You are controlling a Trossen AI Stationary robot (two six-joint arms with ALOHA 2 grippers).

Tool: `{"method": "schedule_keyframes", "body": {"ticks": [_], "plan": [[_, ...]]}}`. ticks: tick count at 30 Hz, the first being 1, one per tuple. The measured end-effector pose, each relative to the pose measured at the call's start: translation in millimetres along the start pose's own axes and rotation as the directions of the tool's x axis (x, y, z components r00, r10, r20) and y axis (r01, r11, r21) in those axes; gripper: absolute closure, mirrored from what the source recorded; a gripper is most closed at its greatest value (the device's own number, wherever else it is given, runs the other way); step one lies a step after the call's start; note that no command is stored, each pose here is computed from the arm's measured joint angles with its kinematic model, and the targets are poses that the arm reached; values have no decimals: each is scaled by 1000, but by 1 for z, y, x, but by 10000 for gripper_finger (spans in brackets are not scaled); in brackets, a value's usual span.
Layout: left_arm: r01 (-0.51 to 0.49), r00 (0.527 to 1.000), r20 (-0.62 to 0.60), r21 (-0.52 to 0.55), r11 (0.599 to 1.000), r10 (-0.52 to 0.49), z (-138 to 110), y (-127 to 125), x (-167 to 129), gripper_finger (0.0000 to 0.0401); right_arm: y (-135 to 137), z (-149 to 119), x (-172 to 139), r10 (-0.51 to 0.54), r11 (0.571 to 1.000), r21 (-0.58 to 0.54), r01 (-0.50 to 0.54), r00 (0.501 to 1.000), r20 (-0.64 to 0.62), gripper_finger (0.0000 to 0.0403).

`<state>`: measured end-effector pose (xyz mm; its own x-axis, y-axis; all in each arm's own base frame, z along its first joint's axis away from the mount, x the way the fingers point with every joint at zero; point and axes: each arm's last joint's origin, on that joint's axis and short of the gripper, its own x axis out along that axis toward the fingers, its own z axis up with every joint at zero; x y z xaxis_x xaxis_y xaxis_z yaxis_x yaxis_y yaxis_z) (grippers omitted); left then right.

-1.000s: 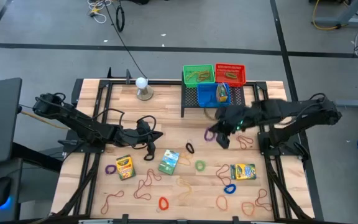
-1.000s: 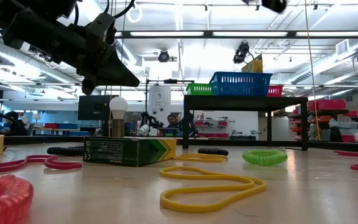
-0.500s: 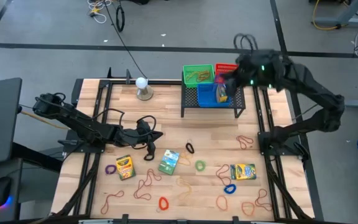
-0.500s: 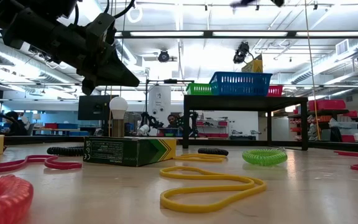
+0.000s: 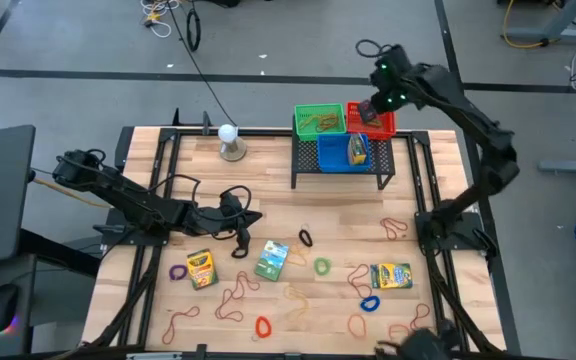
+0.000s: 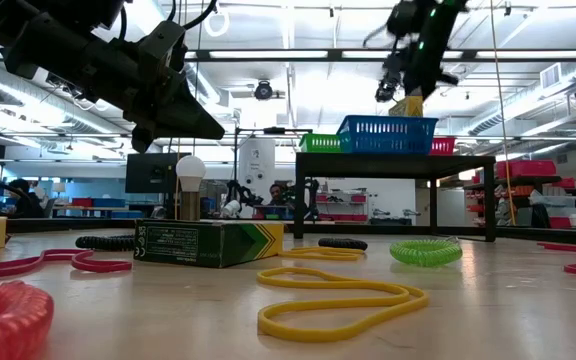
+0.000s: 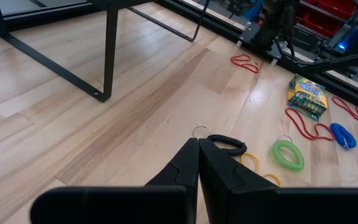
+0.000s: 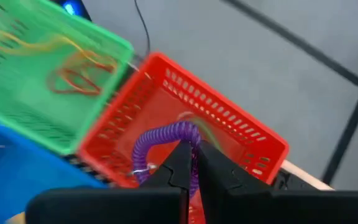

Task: Pick & Place Office Desk Supplies
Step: Put the purple spiral keychain into the red bin, then put the red rubber band into the green bin

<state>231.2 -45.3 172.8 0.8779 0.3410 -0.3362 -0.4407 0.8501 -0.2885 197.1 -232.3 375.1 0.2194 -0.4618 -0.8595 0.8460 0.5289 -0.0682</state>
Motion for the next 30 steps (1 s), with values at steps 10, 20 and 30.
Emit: {"method": "schedule_keyframes", "body": {"ticks": [10,20,30], "plan": [[0,1000,0,0,1000,0,0,0,0,385,1,8,53,-16,999,-38,11,989,-144,370],[1,1000,0,0,1000,-1,0,0,0,385,-2,6,43,-82,996,-44,77,989,-126,277],[0,1000,0,0,1000,0,0,0,0,385,12,-27,-53,4,990,-143,5,998,61,338]]}}
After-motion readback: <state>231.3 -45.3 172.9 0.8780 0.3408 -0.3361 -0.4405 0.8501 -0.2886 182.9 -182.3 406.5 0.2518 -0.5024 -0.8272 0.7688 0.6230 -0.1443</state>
